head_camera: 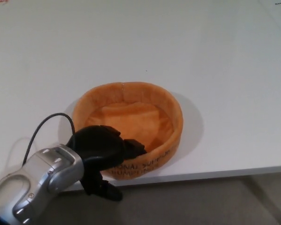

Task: A soft plate is kept in the center of the table close to the robot and the robot uses its left hand to pick up the plate, turns it upside down and places it back on the table

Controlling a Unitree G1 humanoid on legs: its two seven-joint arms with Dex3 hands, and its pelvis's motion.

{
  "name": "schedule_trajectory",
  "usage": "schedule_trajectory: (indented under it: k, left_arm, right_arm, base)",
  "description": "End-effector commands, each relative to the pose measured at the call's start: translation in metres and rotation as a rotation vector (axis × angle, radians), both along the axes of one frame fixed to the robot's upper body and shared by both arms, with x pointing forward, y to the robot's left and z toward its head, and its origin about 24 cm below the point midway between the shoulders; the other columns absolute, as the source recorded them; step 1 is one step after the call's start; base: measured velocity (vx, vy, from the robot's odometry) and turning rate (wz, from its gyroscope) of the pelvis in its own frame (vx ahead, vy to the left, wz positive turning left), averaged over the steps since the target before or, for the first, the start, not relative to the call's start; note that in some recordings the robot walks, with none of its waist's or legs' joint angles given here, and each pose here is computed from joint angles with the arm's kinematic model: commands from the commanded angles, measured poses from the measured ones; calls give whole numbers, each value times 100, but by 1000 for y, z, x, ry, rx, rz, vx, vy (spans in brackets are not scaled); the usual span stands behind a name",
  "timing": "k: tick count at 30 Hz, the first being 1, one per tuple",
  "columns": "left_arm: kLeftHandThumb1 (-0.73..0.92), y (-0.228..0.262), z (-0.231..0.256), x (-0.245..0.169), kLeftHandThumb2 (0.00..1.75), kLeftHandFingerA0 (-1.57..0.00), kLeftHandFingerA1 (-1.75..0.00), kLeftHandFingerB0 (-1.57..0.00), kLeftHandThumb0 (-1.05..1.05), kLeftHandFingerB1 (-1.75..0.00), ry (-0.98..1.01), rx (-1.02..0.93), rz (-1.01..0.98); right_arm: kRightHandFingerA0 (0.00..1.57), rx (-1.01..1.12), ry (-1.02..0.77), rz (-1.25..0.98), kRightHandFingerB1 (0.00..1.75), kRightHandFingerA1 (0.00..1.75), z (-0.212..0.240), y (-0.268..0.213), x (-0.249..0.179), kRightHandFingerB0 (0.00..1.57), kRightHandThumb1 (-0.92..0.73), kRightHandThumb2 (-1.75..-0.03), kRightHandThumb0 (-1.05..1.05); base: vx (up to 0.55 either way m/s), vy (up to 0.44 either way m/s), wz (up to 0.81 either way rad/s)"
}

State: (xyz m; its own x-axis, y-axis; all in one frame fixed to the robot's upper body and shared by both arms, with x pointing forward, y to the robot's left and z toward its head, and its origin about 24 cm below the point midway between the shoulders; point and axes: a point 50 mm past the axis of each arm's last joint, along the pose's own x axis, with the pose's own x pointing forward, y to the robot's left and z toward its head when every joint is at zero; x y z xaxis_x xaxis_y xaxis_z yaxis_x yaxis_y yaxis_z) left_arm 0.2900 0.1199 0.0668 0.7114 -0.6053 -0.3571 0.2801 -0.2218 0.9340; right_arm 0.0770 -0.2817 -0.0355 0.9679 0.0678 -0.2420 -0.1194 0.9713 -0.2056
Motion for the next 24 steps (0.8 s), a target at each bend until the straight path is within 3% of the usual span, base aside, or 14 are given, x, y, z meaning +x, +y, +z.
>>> schedule_trajectory:
  k: [1,4,5,7,8,9,13,14,15,16,17,22,23,24]
  left_arm:
    - [56,11,-13,2,93,-59,-57,-41,-71,-49,-196,234,50]
    - [68,11,-16,6,61,-84,-64,-62,-66,-40,-302,328,30]
    - [62,13,-16,7,60,-95,-138,-74,-65,-45,-342,360,6]
    - [48,16,-16,10,83,-105,-130,-69,-69,-58,-366,386,-8]
    - [51,20,-18,9,59,-102,-145,-91,-62,-62,-357,412,2]
    - [44,23,-19,9,77,-109,-134,-96,-64,-83,-355,427,2]
    - [48,28,-20,12,55,-96,-160,-89,-52,-120,-378,454,-9]
    - [44,28,-17,15,88,-122,-139,-98,-40,-122,-391,407,-3]
    - [44,28,-16,16,88,-122,-139,-98,-40,-122,-397,386,0]
    - [81,27,-14,18,64,-91,-175,-72,-35,-161,-401,367,8]
    - [85,26,-13,18,68,-90,-175,-70,-33,-164,-391,342,18]
    - [76,23,-12,17,62,-91,-174,-76,-34,-145,-401,304,-7]
    - [52,21,-12,17,90,-122,-140,-88,-39,-115,-395,300,-17]
    - [46,21,-12,17,86,-122,-139,-86,-33,-110,-387,299,-26]
  right_arm:
    - [42,-12,7,-6,31,46,2,-6,0,26,-91,-67,-59]
    - [42,-12,3,-10,31,45,3,-6,0,25,-92,-68,-57]
    - [41,-17,7,-6,30,45,3,-6,0,24,-92,-68,-58]
    - [41,-25,10,-5,30,44,3,-7,0,24,-92,-68,-59]
    - [42,-26,16,-2,30,44,3,-6,-2,24,-92,-68,-58]
    - [41,-24,18,1,30,45,3,-6,-3,24,-92,-68,-57]
    - [41,-12,13,3,30,46,2,-6,-2,25,-92,-68,-57]
    - [43,-13,11,-8,31,46,3,-7,-1,27,-91,-67,-57]
    - [43,-14,10,-12,31,46,3,-8,-1,27,-91,-67,-57]
    - [43,-15,6,-10,31,46,3,-8,0,26,-91,-67,-57]
    - [43,-12,7,-9,31,46,2,-7,0,26,-91,-67,-56]
    - [41,-15,20,-5,31,45,1,-6,-5,24,-92,-68,-56]
    - [42,-13,21,-12,30,45,1,-6,-5,25,-92,-68,-56]
    - [43,-13,18,-16,30,46,1,-6,-5,26,-92,-68,-55]
  base:
    - [0,0,0]
    - [0,0,0]
    - [0,0,0]
    - [0,0,0]
    - [0,0,0]
    - [0,0,0]
    - [0,0,0]
    - [0,0,0]
    - [0,0,0]
    - [0,0,0]
    - [0,0,0]
    - [0,0,0]
    - [0,0,0]
    - [0,0,0]
